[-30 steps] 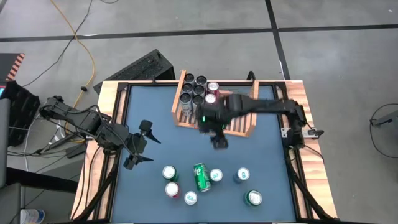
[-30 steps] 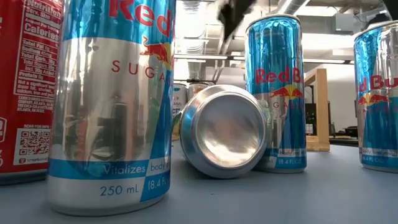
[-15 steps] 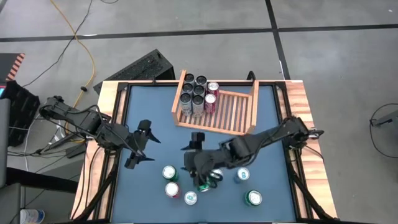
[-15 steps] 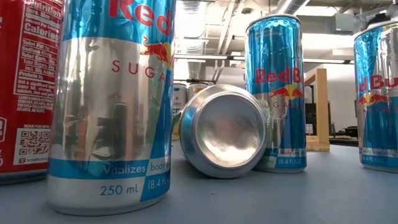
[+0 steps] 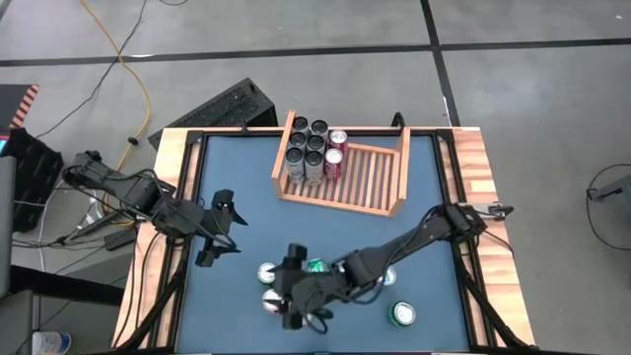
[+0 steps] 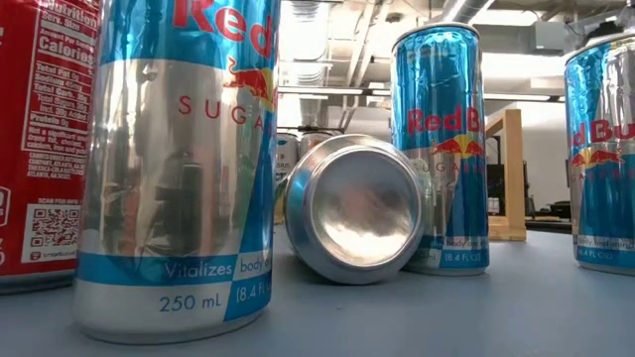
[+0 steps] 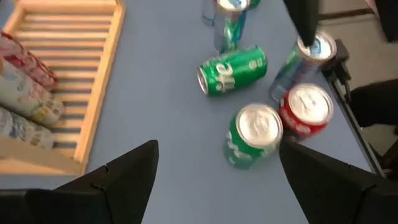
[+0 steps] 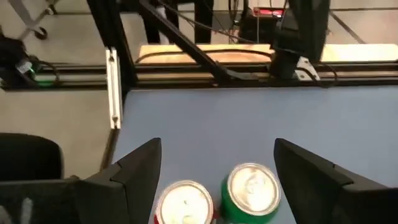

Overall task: Place canned beverage on shelf
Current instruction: Put the red soda can on the shelf aligned with the other red soda can

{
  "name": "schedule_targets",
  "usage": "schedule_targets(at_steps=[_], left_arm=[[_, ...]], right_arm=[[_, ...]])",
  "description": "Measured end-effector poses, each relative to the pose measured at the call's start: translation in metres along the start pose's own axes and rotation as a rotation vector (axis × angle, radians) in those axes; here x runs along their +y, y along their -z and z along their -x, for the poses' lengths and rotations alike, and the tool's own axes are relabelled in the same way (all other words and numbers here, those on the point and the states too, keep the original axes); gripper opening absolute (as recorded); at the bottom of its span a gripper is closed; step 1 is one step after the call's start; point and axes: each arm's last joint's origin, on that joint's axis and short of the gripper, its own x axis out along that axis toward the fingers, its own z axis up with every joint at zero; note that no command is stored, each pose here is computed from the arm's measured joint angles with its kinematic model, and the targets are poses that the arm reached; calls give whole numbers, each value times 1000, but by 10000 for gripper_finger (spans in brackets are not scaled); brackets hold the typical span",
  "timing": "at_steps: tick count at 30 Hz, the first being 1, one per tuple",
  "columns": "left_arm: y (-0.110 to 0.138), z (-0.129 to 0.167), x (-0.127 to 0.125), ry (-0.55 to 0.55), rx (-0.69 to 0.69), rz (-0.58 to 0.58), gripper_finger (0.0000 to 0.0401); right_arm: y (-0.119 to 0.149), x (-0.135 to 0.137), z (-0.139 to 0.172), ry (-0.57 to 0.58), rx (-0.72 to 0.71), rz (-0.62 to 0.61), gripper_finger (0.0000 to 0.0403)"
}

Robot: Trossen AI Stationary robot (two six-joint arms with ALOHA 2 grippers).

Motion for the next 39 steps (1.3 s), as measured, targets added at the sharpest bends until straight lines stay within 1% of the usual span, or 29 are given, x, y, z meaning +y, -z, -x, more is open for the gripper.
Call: schedule_targets(at_steps=[2,5,6,8,10,12,13,15,18,19,24,26,30,36,39], left_arm=[[1,1,-1,5,2,9,322],[1,1,-5,17,5,9,322],[2,1,-6,21,5,5,322],[3,1,-10,35,13,-6,322],[3,2,-13,44,12,-17,322],[4,2,-15,50,10,-26,322],[4,3,-16,50,9,-30,322],[4,3,-17,48,7,-35,322],[4,3,-19,51,5,-39,322],[4,3,-19,52,5,-39,322],[4,3,-19,50,5,-29,322],[4,3,-19,50,5,-28,322],[4,3,-19,46,2,-25,322],[4,3,-18,32,-2,-24,322],[4,3,-18,32,-2,-20,322]], right_arm=[[4,8,-14,-5,-19,-9,296],[15,23,-31,-17,5,11,296],[15,26,-37,-23,-7,4,296],[21,31,-48,-17,25,22,296],[28,35,-55,-38,6,15,296],[37,34,-57,-27,63,36,296],[37,34,-57,-25,71,22,296],[36,31,-50,7,127,44,296],[30,29,-43,8,131,47,296],[30,28,-42,7,140,67,296],[30,29,-42,-68,156,79,296],[35,29,-48,-82,178,82,296],[43,23,-55,-60,237,104,296],[40,15,-56,-52,234,109,296],[40,14,-58,-79,243,84,296]])
